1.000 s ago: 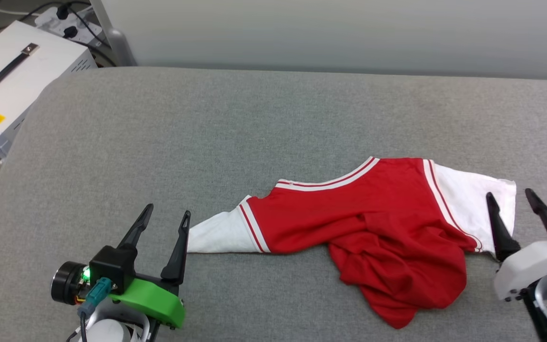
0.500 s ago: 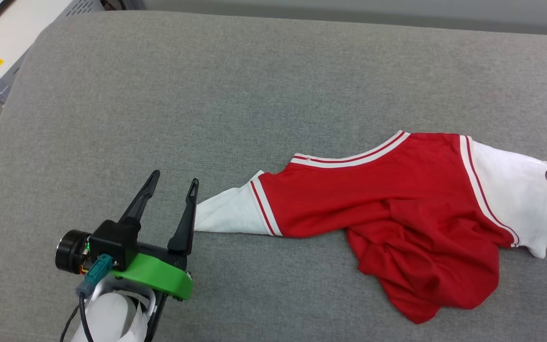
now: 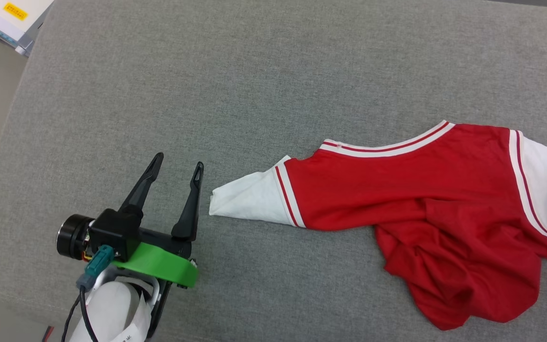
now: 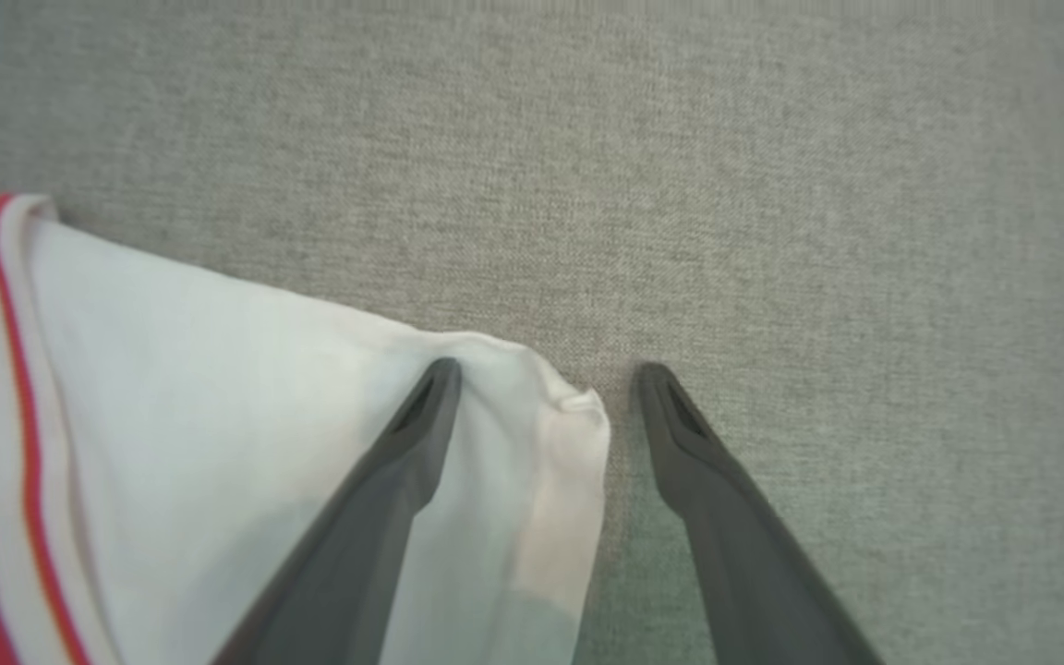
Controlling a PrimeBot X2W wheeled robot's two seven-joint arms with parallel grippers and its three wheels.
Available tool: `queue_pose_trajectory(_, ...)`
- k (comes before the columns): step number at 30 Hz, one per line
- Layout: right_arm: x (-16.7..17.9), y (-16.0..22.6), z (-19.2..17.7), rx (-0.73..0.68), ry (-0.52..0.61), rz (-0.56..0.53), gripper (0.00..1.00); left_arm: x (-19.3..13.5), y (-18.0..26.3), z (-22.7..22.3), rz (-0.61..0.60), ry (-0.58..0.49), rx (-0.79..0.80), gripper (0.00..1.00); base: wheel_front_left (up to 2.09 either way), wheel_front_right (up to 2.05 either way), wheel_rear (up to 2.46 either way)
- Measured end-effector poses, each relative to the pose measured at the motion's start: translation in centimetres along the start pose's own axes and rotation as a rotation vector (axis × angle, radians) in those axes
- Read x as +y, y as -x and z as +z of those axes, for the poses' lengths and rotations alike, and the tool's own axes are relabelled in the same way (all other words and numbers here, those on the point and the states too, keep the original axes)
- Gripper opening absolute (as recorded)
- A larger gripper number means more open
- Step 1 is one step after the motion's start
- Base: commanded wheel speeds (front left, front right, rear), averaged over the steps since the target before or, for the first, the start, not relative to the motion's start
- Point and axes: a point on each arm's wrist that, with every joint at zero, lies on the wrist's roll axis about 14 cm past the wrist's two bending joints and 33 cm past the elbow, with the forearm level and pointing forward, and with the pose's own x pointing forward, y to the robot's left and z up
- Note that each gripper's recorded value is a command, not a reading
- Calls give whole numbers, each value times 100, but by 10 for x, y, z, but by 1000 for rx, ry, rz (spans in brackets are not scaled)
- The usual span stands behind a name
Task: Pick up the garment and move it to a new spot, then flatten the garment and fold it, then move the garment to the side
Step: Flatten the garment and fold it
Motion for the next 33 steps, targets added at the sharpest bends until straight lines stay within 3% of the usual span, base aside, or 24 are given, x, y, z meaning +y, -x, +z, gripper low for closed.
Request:
queue_pose_trajectory(1,1,-2,-3,10,5,2,46,1,1,-1,4,-1,3,100,0,0,0)
queue_pose_trajectory(2,2,-4,-3,10,7,4,12,2,1,-1,7,-2,5,100,0,0,0)
queue_pose_trajectory(3,3,-4,-4,7,11,6,0,3,1,-1,8,-2,5,100,0,0,0)
queue_pose_trajectory(11,2,11,17,-134,15,4,0,2,3,6,4,-5,-14,100,0,0,0)
queue_pose_trajectory(18,-29,54,40,-305,-12,-72,0,-7,8,12,-20,5,-30,100,0,0,0)
queue_pose_trajectory(25,-53,95,31,-375,-54,-138,0,-27,5,11,-84,16,-28,100,0,0,0)
queue_pose_trajectory(33,-66,114,19,-382,-81,-181,0,-64,-10,-24,-240,20,182,100,0,0,0)
